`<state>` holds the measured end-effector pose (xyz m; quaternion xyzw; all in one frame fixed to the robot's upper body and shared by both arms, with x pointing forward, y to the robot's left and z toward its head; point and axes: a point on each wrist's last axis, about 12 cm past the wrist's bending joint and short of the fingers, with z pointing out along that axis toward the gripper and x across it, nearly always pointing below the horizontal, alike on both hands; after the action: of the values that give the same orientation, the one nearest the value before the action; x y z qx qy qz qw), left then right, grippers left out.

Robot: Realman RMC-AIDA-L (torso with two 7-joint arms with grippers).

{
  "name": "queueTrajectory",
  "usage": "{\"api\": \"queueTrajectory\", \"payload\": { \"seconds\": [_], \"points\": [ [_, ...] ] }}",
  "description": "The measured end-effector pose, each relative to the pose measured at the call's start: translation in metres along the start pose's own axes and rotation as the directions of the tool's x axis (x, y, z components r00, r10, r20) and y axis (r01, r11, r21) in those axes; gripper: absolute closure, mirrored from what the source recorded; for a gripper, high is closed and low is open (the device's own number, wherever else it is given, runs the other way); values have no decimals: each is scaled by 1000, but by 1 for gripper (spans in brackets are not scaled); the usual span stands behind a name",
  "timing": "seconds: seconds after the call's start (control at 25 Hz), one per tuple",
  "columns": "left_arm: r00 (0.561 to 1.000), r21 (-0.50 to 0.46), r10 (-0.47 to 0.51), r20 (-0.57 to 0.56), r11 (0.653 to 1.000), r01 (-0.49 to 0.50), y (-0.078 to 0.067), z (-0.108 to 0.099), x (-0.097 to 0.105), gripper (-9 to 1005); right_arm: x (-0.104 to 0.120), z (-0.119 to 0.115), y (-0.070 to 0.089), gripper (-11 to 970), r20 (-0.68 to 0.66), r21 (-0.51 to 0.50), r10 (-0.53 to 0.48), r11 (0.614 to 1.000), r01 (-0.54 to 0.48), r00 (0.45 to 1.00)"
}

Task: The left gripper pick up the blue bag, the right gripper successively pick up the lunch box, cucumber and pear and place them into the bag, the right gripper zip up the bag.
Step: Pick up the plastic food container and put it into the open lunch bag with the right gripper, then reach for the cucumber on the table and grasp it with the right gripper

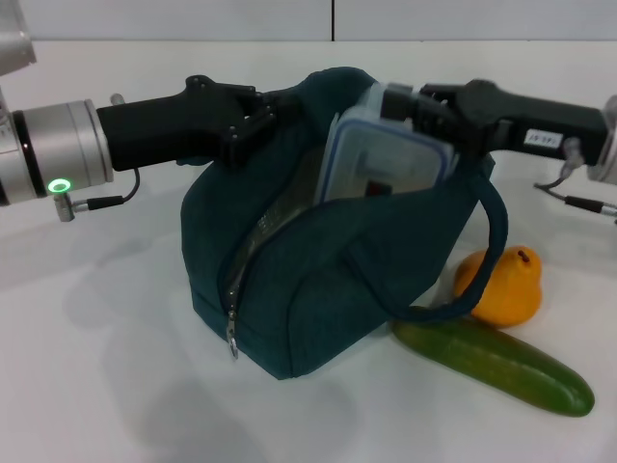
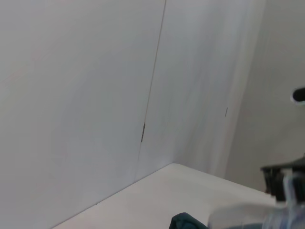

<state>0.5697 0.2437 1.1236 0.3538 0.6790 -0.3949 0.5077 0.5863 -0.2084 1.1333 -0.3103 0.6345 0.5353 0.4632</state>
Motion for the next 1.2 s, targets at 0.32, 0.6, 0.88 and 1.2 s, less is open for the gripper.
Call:
{"api": "queueTrajectory", "payload": {
  "seconds": [0.32,0.6,0.88,1.2],
  "points": [
    [1000,0,0,0,1000,0,0,0,0,951,1,22,2,862,-105,-22,-56,998,54,993],
    [1000,0,4,0,1000,-4,0,0,0,951,-11,27,1,821,-96,-32,-99,995,96,990],
    [1000,-12,6,1,1000,-6,0,-3,2,951,-20,15,5,728,-74,-20,-153,988,152,985],
    [1000,-34,-11,-9,999,11,2,-5,8,951,-60,-14,36,434,-299,69,-218,966,249,929]
  ]
}}
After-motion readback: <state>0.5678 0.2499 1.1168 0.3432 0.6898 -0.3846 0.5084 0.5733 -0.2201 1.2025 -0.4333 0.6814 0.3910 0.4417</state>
